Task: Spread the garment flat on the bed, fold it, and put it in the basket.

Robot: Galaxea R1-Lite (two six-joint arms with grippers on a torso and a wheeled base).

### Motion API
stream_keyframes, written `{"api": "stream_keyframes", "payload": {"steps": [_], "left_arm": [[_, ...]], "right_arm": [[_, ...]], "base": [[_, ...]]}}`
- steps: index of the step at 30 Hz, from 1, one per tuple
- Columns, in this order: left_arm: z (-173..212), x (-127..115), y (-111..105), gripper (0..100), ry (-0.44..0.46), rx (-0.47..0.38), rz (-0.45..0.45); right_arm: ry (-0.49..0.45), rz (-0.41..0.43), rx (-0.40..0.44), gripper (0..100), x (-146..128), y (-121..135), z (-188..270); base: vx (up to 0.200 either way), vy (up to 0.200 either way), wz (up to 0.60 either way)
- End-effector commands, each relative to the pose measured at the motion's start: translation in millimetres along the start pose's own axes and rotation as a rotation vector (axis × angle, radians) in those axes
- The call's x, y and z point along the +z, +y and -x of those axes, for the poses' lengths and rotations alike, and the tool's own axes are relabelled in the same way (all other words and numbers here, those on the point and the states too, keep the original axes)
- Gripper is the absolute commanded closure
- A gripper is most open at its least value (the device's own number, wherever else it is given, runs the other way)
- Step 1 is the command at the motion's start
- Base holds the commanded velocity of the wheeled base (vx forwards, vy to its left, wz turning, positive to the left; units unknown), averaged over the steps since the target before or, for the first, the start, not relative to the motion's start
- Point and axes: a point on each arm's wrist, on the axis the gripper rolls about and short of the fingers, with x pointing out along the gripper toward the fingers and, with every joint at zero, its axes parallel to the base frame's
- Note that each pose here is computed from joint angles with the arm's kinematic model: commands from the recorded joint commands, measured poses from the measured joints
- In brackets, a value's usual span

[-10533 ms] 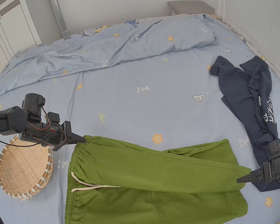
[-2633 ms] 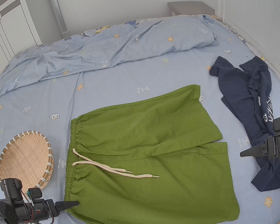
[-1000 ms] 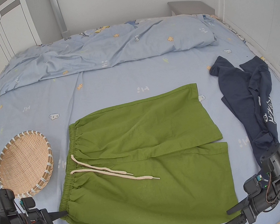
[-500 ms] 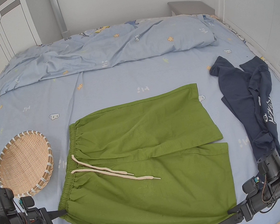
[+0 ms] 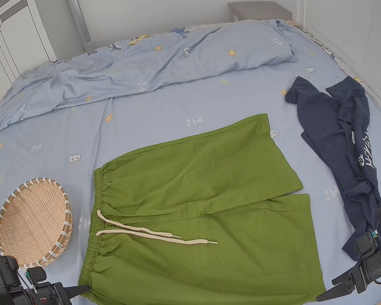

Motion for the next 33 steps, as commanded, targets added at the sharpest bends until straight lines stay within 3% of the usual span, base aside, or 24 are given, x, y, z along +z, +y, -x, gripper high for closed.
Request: {"api": "stream_keyframes", "payload": {"steps": [1, 6, 17, 33], "left_arm": [[-0.5, -1.3, -0.3, 100, 0.006, -0.002, 0.003], [-0.9, -3.0, -1.8, 100, 0.014, -0.006, 0.002], [-1.3, -2.2, -1.5, 100, 0.013, -0.007, 0.001], [-1.2, 0.3, -0.1, 100, 0.004, -0.003, -0.001]], "right_arm": [[-0.028, 0.023, 0.038, 0, -6.2, 7.1, 11.5], [0.027, -0.011, 0.106, 0, -11.6, 3.7, 6.3], [0.119, -0.059, 0.097, 0, -10.7, -9.2, -15.1], [0.180, -0.031, 0.101, 0, -10.0, -9.7, -34.0]], "base": [[0.000, 0.000, 0.00], [0.000, 0.000, 0.00], [0.000, 0.000, 0.00], [0.000, 0.000, 0.00]]}}
